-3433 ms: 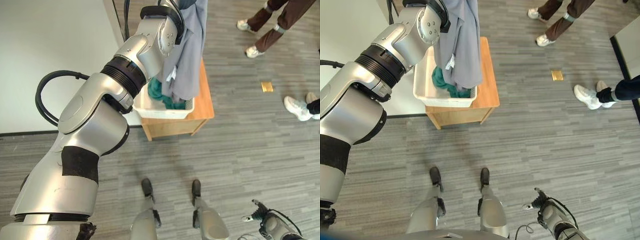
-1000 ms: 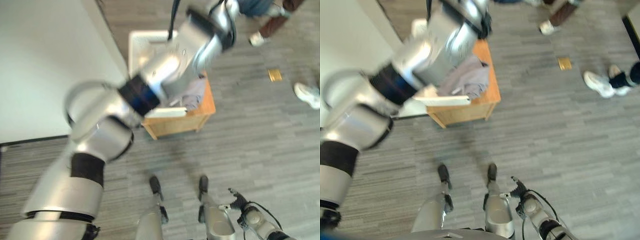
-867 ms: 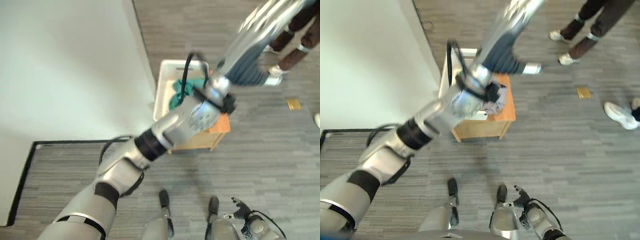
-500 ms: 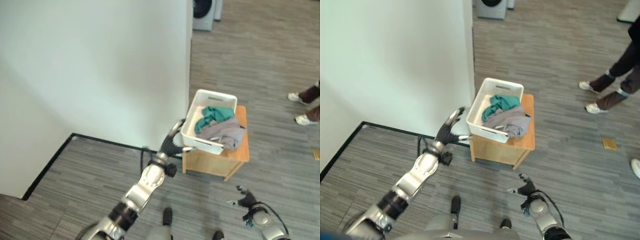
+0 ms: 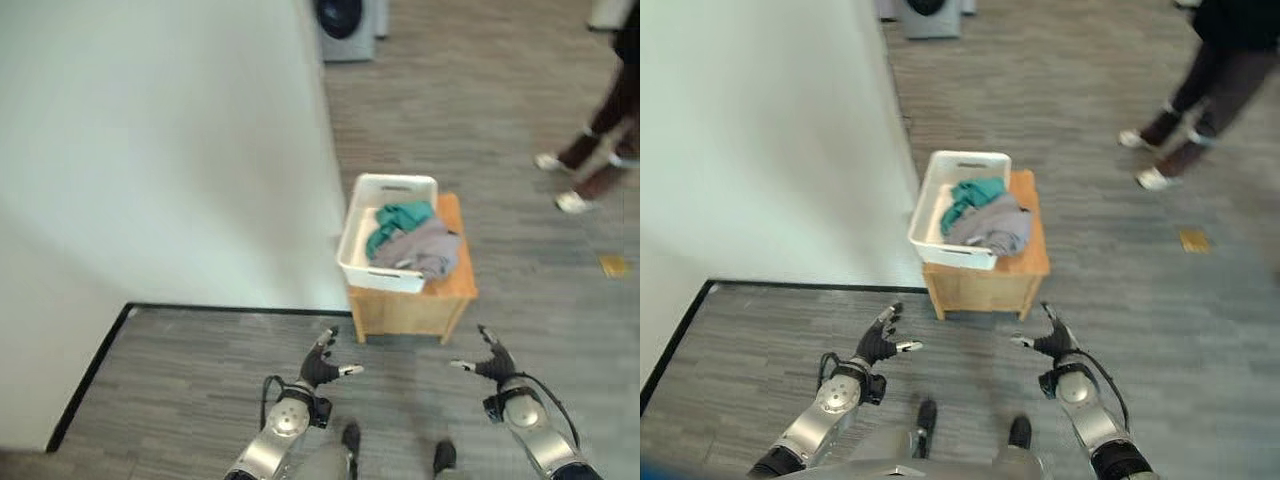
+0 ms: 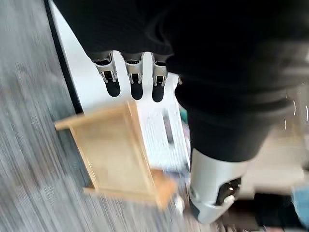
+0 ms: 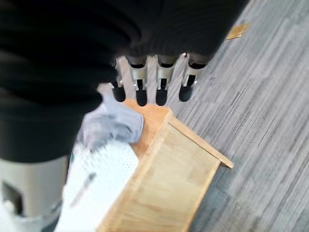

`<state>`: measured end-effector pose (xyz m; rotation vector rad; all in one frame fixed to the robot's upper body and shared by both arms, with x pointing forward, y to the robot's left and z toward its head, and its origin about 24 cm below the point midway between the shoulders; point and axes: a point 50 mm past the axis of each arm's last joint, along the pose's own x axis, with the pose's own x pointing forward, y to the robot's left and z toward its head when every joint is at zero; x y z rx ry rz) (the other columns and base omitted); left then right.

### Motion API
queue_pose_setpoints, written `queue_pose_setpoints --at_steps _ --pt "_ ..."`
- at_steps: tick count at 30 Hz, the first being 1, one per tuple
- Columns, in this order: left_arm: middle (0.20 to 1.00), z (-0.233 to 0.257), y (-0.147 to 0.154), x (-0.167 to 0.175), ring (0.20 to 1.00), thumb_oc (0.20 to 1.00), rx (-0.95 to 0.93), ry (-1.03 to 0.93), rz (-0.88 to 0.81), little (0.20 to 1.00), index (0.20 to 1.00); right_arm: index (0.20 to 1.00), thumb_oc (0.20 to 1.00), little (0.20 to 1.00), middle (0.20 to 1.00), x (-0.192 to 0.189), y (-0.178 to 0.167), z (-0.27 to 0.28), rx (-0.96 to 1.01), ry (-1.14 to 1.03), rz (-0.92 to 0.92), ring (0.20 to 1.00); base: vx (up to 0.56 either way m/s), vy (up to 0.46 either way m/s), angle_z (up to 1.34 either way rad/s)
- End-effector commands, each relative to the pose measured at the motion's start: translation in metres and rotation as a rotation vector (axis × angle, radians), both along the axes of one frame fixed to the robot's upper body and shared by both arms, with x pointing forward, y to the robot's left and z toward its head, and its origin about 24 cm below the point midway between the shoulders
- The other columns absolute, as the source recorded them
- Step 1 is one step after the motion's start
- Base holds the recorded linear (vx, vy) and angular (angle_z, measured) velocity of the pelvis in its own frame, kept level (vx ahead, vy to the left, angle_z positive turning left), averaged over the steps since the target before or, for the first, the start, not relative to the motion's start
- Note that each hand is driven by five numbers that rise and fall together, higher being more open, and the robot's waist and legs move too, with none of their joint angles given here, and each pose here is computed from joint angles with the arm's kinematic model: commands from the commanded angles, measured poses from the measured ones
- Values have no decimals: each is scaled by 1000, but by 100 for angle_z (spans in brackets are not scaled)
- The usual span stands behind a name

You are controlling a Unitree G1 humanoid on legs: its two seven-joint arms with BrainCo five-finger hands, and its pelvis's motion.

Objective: Pick up bed clothes into laundry basket.

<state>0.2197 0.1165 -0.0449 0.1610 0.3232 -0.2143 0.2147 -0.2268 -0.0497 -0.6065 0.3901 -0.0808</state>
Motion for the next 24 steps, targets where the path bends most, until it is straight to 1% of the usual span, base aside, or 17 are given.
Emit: queue_pose_setpoints --at_steps 1,3,5,6,9,13,15,17,18,19,22,24 --pt "1000 35 -16 29 1000 1000 -74 -163 -43 1000 1000 1000 1000 1000 1000 43 6 40 -85 -199 44 1000 -144 57 -9" --pt "1000 43 -21 39 1000 1000 -51 -203 -59 1000 1000 1000 1000 1000 1000 54 12 55 -123 -261 67 1000 -291 94 -16" --pt "1000 53 -24 44 1000 1000 -23 -263 -85 1000 1000 1000 1000 1000 1000 56 13 59 -142 -290 69 1000 -311 37 -34" --pt "1000 65 -5 51 1000 1000 -11 -320 -38 1000 1000 1000 1000 1000 1000 39 -12 97 -106 -421 67 1000 -266 -17 -42" --pt "1000 61 0 46 1000 1000 -22 -300 -13 1000 1000 1000 1000 1000 1000 24 -22 87 -116 -381 46 1000 -221 -92 -66" --pt "1000 59 -5 44 1000 1000 -12 -297 -38 1000 1000 1000 1000 1000 1000 21 -26 88 -109 -386 38 1000 -62 -109 -85" --pt "1000 56 -5 46 1000 1000 -12 -282 -24 1000 1000 1000 1000 1000 1000 25 -20 82 -104 -354 58 1000 35 -127 -46" --pt "1000 58 -10 47 1000 1000 -43 -285 -4 1000 1000 1000 1000 1000 1000 32 -2 76 -73 -339 102 1000 13 -150 -50" --pt "1000 58 -10 47 1000 1000 -43 -286 -2 1000 1000 1000 1000 1000 1000 32 -2 76 -73 -340 103 1000 55 -78 -25" --pt "1000 60 40 22 1000 1000 -55 -304 121 1000 1000 1000 1000 1000 1000 -19 7 61 267 -291 76 1000 46 -17 -4" --pt "1000 73 34 25 1000 1000 -83 -351 96 1000 1000 1000 1000 1000 1000 -17 8 63 243 -301 80 1000 -46 51 14" --pt "1000 78 38 28 1000 1000 -81 -369 107 1000 1000 1000 1000 1000 1000 -11 8 65 215 -307 81 1000 -86 19 4"
